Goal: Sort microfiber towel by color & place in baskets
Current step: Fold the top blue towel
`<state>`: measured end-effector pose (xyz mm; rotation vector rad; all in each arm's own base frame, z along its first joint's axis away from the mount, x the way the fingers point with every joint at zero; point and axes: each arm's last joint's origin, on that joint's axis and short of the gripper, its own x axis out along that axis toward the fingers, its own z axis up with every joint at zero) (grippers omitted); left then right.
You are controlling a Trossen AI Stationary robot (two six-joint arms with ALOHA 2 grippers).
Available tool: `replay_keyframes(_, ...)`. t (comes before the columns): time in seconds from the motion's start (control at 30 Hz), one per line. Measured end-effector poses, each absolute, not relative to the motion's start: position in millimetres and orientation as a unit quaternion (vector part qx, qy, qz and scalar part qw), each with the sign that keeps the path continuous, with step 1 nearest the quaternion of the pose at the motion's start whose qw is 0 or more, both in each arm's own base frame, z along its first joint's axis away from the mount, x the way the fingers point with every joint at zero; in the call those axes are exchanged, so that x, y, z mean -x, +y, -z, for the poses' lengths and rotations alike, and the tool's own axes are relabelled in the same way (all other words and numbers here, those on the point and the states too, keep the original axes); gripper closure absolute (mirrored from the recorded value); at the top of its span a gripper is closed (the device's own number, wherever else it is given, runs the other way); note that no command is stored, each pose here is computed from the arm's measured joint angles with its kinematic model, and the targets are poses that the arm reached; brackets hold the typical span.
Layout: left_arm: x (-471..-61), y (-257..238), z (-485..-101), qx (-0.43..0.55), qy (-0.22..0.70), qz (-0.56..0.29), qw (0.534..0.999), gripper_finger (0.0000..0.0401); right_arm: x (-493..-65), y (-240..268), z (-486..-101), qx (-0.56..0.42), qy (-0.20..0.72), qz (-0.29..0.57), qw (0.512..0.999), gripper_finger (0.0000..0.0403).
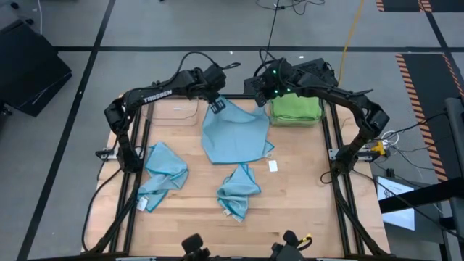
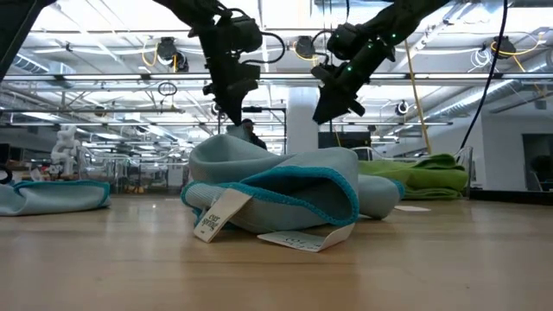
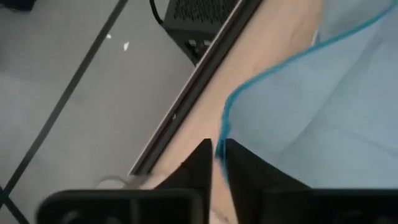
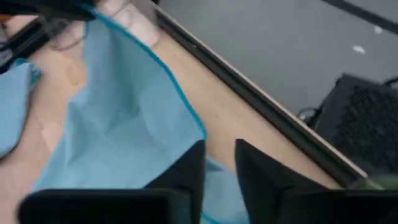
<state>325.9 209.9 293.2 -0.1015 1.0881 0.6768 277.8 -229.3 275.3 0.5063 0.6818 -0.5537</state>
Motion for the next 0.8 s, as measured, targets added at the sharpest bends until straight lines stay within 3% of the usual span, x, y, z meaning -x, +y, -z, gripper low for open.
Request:
replay_keyframes(0.2,-324,213,-293,0.052,0.506,-0.333,0.794,0.0283,-268,-220,-282,-0.264,0.346,0.25,0.865,0.0246)
replay_keyframes(0.37,-314,206,-287,0.104,0.547,-0.334,0.76,0.025,-252,-193,-294,-0.308,0.396,0.199,0.842,0.0228)
replay_keyframes(0.6,-316,162,-271,0.23,0.602,-0.226,0.731,0.0258,-229,-134,-286,-0.324,0.511,0.148,0.782,0.0235)
replay_keyframes(0.8,-339,99,-254,0.185,0.587,-0.159,0.772,0.0284,-234,-100,-251,-0.358,0.461,0.149,0.798,0.0247)
